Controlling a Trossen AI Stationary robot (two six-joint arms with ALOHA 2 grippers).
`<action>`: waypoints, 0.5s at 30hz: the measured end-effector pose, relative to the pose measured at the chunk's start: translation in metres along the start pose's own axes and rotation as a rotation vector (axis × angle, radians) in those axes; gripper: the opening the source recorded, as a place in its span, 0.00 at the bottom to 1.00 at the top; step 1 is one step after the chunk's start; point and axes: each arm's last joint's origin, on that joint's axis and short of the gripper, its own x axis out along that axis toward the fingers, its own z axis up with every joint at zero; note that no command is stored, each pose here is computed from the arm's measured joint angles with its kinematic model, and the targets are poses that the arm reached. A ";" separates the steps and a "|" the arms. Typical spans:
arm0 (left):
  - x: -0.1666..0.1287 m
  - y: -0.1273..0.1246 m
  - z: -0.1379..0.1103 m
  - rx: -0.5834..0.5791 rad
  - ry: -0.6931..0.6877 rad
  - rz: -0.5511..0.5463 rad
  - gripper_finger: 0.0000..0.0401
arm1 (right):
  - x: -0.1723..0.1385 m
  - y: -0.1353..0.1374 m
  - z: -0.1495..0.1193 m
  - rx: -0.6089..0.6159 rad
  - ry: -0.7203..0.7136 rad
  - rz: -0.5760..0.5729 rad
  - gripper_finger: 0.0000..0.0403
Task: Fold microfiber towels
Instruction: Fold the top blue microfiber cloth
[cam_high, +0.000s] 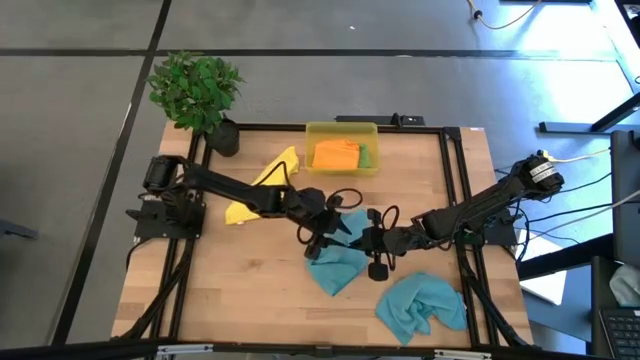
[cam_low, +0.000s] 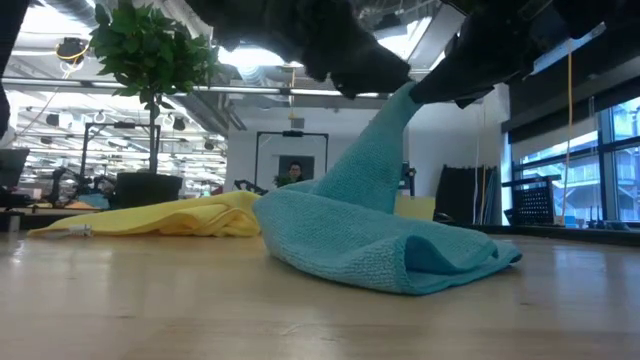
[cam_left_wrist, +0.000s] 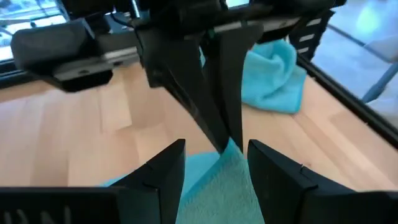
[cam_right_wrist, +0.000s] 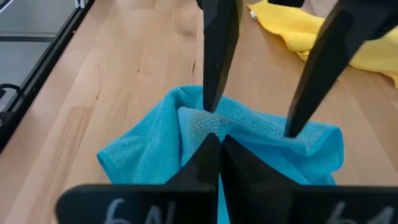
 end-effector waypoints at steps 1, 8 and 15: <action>0.003 0.001 0.003 0.000 -0.006 -0.009 0.41 | 0.000 0.000 0.000 0.000 -0.002 0.000 0.02; 0.023 0.007 0.013 -0.016 0.080 -0.075 0.41 | 0.000 0.000 0.001 -0.020 -0.009 0.003 0.02; 0.027 0.014 0.014 -0.065 0.209 -0.154 0.41 | 0.000 0.000 0.000 -0.024 0.000 0.000 0.02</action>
